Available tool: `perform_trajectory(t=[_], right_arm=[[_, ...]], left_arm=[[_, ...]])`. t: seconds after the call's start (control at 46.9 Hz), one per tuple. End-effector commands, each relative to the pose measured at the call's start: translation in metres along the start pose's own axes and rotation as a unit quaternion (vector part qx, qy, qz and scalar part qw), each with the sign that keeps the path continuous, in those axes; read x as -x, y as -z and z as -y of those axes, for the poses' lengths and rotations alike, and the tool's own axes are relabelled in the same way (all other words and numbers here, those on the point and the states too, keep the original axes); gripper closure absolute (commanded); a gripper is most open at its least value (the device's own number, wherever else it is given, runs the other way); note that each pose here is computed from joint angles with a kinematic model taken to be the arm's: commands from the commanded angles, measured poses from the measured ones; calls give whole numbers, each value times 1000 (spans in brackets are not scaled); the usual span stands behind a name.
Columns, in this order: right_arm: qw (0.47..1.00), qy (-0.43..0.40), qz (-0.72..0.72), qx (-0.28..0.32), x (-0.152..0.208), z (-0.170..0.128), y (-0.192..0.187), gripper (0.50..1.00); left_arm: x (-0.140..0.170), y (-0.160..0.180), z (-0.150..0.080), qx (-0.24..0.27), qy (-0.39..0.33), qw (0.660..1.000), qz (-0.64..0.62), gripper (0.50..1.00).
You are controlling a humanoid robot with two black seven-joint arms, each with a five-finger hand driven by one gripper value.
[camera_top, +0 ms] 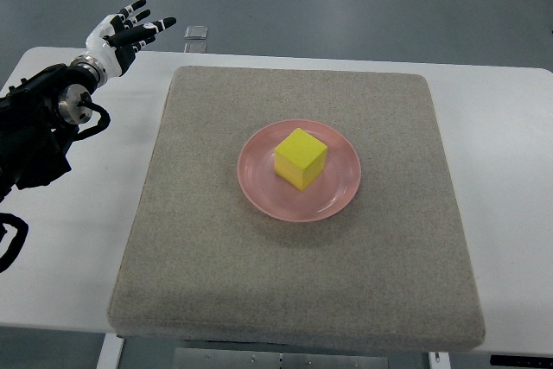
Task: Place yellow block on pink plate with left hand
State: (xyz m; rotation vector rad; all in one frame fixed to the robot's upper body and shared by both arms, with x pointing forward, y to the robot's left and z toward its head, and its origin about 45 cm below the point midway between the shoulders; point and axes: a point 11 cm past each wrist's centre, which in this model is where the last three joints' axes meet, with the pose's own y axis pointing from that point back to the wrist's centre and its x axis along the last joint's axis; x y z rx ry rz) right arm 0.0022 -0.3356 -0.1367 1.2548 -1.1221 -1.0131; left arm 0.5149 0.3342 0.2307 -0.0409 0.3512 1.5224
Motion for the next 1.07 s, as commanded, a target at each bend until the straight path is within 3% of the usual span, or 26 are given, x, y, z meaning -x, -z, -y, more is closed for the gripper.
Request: perform_trajectory(t=[0.0, 1.045], right_arm=[[1000, 0, 0, 0, 0, 0, 0, 576], [1000, 9, -4, -1, 5, 0, 3, 576]], left_arm=[[-2, 4, -2, 2, 3, 1000, -22, 514], [-6, 0, -3, 15, -4, 1000, -18, 510]])
